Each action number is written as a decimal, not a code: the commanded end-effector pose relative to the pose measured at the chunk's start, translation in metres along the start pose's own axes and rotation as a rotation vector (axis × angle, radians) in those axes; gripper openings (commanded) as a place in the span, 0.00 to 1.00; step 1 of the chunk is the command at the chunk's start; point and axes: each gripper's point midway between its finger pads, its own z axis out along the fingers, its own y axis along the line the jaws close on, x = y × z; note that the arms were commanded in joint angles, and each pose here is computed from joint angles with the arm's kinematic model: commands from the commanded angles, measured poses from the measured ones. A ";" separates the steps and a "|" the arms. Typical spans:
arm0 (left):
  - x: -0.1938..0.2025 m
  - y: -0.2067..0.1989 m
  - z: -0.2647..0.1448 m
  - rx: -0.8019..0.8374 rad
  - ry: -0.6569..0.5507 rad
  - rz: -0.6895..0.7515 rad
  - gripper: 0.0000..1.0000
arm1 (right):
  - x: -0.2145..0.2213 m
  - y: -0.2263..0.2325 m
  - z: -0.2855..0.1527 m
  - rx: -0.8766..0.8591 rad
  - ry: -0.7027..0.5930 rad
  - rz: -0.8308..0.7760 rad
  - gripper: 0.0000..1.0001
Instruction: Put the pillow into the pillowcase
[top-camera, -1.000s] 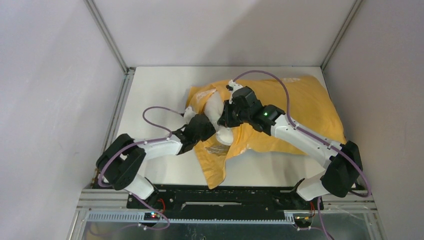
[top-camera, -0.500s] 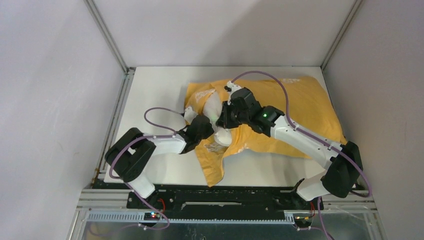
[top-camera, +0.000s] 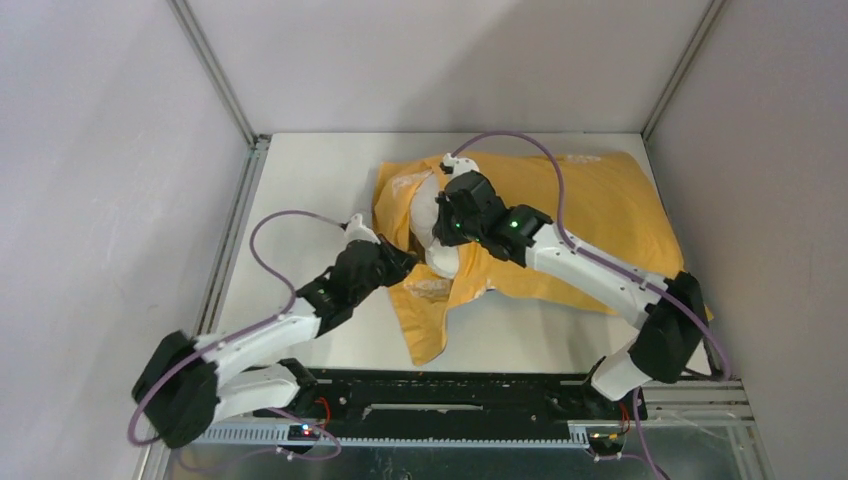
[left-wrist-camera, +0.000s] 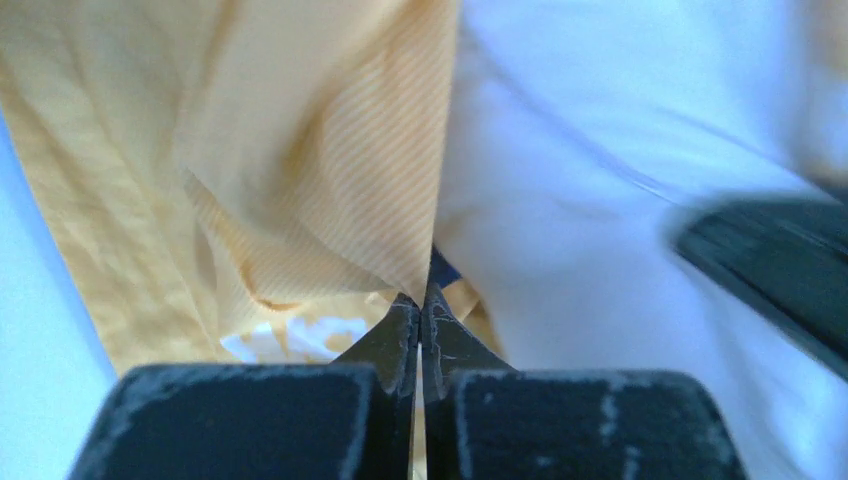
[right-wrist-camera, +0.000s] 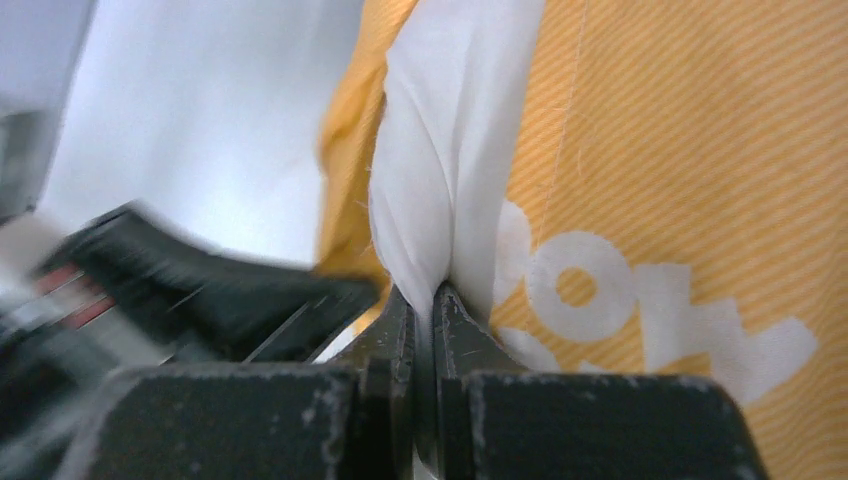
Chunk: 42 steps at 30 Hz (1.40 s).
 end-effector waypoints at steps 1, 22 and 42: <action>0.010 -0.014 -0.048 0.116 0.111 0.142 0.00 | -0.039 -0.008 0.028 0.117 -0.151 -0.024 0.00; -0.041 -0.049 -0.097 0.217 0.076 0.119 0.00 | -0.007 0.047 0.031 -0.114 -0.035 0.010 0.61; -0.128 -0.145 -0.144 0.371 -0.034 0.201 0.00 | 0.060 -0.004 0.066 0.104 0.096 -0.059 0.38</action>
